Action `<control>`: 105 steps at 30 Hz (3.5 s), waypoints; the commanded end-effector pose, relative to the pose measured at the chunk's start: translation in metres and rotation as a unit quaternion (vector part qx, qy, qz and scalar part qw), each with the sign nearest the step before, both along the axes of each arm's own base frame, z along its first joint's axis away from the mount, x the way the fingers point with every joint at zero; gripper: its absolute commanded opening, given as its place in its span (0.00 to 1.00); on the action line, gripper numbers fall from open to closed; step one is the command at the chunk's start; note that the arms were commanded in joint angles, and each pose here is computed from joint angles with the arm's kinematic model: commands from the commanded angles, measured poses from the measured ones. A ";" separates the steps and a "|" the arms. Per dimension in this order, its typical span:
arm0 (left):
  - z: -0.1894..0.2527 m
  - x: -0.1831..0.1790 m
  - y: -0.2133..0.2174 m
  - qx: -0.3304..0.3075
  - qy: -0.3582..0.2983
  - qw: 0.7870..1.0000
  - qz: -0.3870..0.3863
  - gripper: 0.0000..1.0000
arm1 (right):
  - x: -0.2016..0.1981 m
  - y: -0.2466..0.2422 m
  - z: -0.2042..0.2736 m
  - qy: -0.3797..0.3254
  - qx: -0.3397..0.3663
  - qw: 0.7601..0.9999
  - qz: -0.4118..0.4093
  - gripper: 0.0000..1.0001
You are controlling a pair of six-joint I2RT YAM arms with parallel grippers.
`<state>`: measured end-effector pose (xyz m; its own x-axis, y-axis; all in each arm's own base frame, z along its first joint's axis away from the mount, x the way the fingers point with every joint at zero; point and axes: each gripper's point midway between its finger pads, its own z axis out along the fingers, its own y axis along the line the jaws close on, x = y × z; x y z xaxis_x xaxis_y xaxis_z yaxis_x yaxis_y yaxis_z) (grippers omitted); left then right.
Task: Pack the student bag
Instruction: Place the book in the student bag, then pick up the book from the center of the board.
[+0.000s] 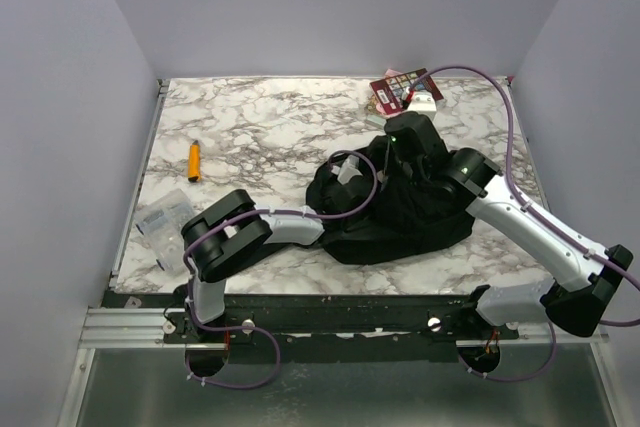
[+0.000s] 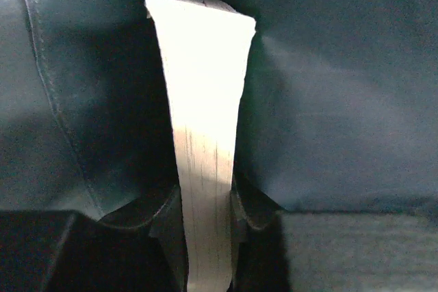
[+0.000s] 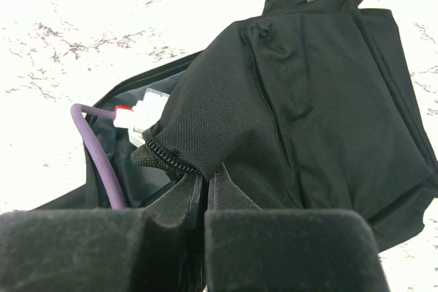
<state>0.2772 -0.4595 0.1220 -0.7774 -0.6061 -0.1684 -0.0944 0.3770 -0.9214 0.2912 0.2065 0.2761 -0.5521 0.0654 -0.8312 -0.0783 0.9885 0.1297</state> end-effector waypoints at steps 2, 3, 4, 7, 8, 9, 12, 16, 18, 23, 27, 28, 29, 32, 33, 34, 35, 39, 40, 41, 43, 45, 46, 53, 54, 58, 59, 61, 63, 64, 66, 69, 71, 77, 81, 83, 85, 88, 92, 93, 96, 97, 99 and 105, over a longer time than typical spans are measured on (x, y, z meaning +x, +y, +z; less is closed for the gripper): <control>0.039 0.007 -0.009 -0.054 -0.007 0.998 -0.012 0.50 | 0.010 -0.021 0.017 -0.043 0.007 0.998 -0.041 0.01; 0.035 0.006 -0.006 -0.042 0.006 0.999 -0.016 0.57 | 0.010 -0.023 0.015 -0.041 0.005 0.998 -0.043 0.01; 0.031 0.003 -0.002 -0.031 0.012 0.999 -0.023 0.62 | 0.010 -0.025 0.014 -0.040 0.004 0.998 -0.045 0.01; 0.029 0.000 0.011 0.000 0.014 0.999 -0.039 0.71 | 0.010 -0.029 0.012 -0.039 -0.001 0.998 -0.048 0.00; 0.025 -0.001 0.016 0.018 0.019 0.999 -0.043 0.75 | 0.010 -0.031 0.013 -0.040 -0.003 0.998 -0.050 0.01; 0.024 -0.004 0.019 0.031 0.025 0.998 -0.056 0.79 | 0.010 -0.033 0.012 -0.039 -0.006 0.998 -0.052 0.01; 0.018 -0.003 0.037 0.074 0.035 0.995 -0.055 0.87 | 0.009 -0.038 0.011 -0.038 -0.012 0.998 -0.057 0.01; 0.011 -0.005 0.043 0.096 0.068 0.990 -0.080 0.98 | 0.009 -0.040 0.009 -0.035 -0.017 0.997 -0.060 0.00; 0.007 -0.006 0.050 0.108 0.068 0.989 -0.075 0.98 | 0.009 -0.041 0.008 -0.032 -0.019 0.997 -0.061 0.01; 0.014 -0.007 0.072 0.133 0.026 0.988 -0.073 0.98 | 0.006 -0.046 0.002 -0.023 -0.032 0.997 -0.067 0.01; 0.038 -0.017 0.087 0.132 -0.021 0.986 -0.099 0.98 | 0.002 -0.048 -0.001 -0.015 -0.035 0.997 -0.065 0.01; 0.045 -0.021 0.094 0.136 -0.044 0.984 -0.106 0.98 | 0.001 -0.048 -0.002 -0.013 -0.034 0.997 -0.062 0.01; 0.059 -0.025 0.101 0.137 -0.075 0.981 -0.114 0.98 | -0.001 -0.048 -0.003 -0.008 -0.035 0.998 -0.058 0.01; 0.098 -0.042 0.128 0.128 -0.161 0.969 -0.134 0.98 | -0.009 -0.039 -0.014 0.014 -0.026 0.999 -0.027 0.01; 0.107 -0.046 0.138 0.130 -0.190 0.964 -0.134 0.98 | -0.012 -0.031 -0.020 0.024 -0.017 1.000 -0.007 0.01; 0.118 -0.051 0.150 0.130 -0.220 0.958 -0.132 0.98 | -0.017 -0.020 -0.029 0.042 -0.002 0.999 0.022 0.01; 0.124 -0.055 0.162 0.135 -0.246 0.951 -0.129 0.98 | -0.023 -0.010 -0.038 0.056 0.012 0.997 0.046 0.03; 0.144 -0.057 0.211 0.168 -0.302 0.935 -0.085 0.98 | -0.047 0.026 -0.091 0.133 0.059 0.981 0.131 0.08; 0.150 -0.057 0.220 0.176 -0.313 0.930 -0.077 0.98 | -0.051 0.034 -0.102 0.150 0.073 0.976 0.140 0.08; 0.156 -0.055 0.229 0.184 -0.319 0.927 -0.068 0.98 | -0.055 0.040 -0.111 0.164 0.086 0.972 0.148 0.08; 0.173 -0.052 0.239 0.194 -0.335 0.920 -0.057 0.98 | -0.062 0.052 -0.125 0.182 0.114 0.963 0.165 0.11; 0.191 -0.049 0.242 0.200 -0.359 0.910 -0.054 0.98 | -0.065 0.060 -0.129 0.194 0.141 0.955 0.175 0.25; 0.198 -0.047 0.243 0.204 -0.369 0.905 -0.054 0.98 | -0.065 0.065 -0.126 0.195 0.158 0.950 0.186 0.32; 0.223 -0.035 0.226 0.219 -0.412 0.879 -0.097 0.98 | -0.003 0.047 -0.067 0.154 0.272 0.934 0.172 0.71; 0.224 -0.034 0.225 0.223 -0.417 0.875 -0.101 0.98 | 0.011 0.039 -0.060 0.144 0.278 0.936 0.161 0.75; 0.219 -0.033 0.231 0.256 -0.440 0.855 -0.099 0.98 | 0.066 0.001 -0.045 0.121 0.324 0.932 0.108 0.81; 0.217 -0.034 0.232 0.264 -0.445 0.850 -0.099 0.98 | 0.081 -0.007 -0.039 0.104 0.338 0.931 0.094 0.82; 0.211 -0.035 0.235 0.280 -0.457 0.838 -0.097 0.98 | 0.113 -0.030 -0.039 0.075 0.353 0.931 0.043 0.83; 0.202 -0.035 0.237 0.289 -0.460 0.834 -0.097 0.98 | 0.147 -0.057 -0.048 0.048 0.365 0.930 -0.015 0.86; 0.200 -0.036 0.238 0.292 -0.460 0.833 -0.097 0.98 | 0.163 -0.073 -0.059 0.044 0.373 0.926 -0.046 0.86; 0.197 -0.040 0.235 0.291 -0.463 0.830 -0.105 0.98 | 0.193 -0.099 -0.070 0.018 0.401 0.912 -0.080 0.86; 0.194 -0.045 0.226 0.282 -0.466 0.830 -0.123 0.98 | 0.232 -0.134 -0.095 0.005 0.426 0.897 -0.115 0.86; 0.193 -0.049 0.221 0.276 -0.467 0.830 -0.132 0.98 | 0.254 -0.148 -0.113 0.011 0.424 0.896 -0.134 0.86; 0.190 -0.059 0.209 0.269 -0.475 0.823 -0.156 0.98 | 0.305 -0.180 -0.158 0.025 0.421 0.892 -0.163 0.85; 0.188 -0.058 0.208 0.279 -0.477 0.819 -0.156 0.98 | 0.325 -0.197 -0.185 0.037 0.433 0.884 -0.172 0.85; 0.187 -0.059 0.207 0.282 -0.477 0.817 -0.159 0.98 | 0.334 -0.203 -0.195 0.038 0.440 0.879 -0.179 0.84; 0.186 -0.059 0.205 0.283 -0.477 0.816 -0.162 0.98 | 0.342 -0.207 -0.202 0.040 0.457 0.871 -0.177 0.82; 0.184 -0.060 0.202 0.283 -0.476 0.816 -0.167 0.98 | 0.354 -0.209 -0.209 0.038 0.484 0.857 -0.169 0.77; 0.181 -0.058 0.201 0.287 -0.472 0.816 -0.169 0.98 | 0.363 -0.210 -0.221 0.031 0.517 0.839 -0.168 0.74; 0.181 -0.057 0.201 0.288 -0.472 0.816 -0.169 0.98 | 0.365 -0.210 -0.223 0.031 0.526 0.833 -0.168 0.72; 0.179 -0.057 0.200 0.289 -0.470 0.816 -0.170 0.98 | 0.370 -0.209 -0.230 0.029 0.544 0.823 -0.162 0.67; 0.179 -0.056 0.200 0.290 -0.470 0.816 -0.169 0.98 | 0.371 -0.207 -0.231 0.027 0.551 0.819 -0.157 0.65; 0.178 -0.056 0.200 0.290 -0.469 0.816 -0.171 0.98 | 0.372 -0.206 -0.234 0.026 0.563 0.811 -0.155 0.61; 0.176 -0.056 0.199 0.290 -0.468 0.817 -0.173 0.98 | 0.377 -0.203 -0.237 0.022 0.586 0.797 -0.145 0.42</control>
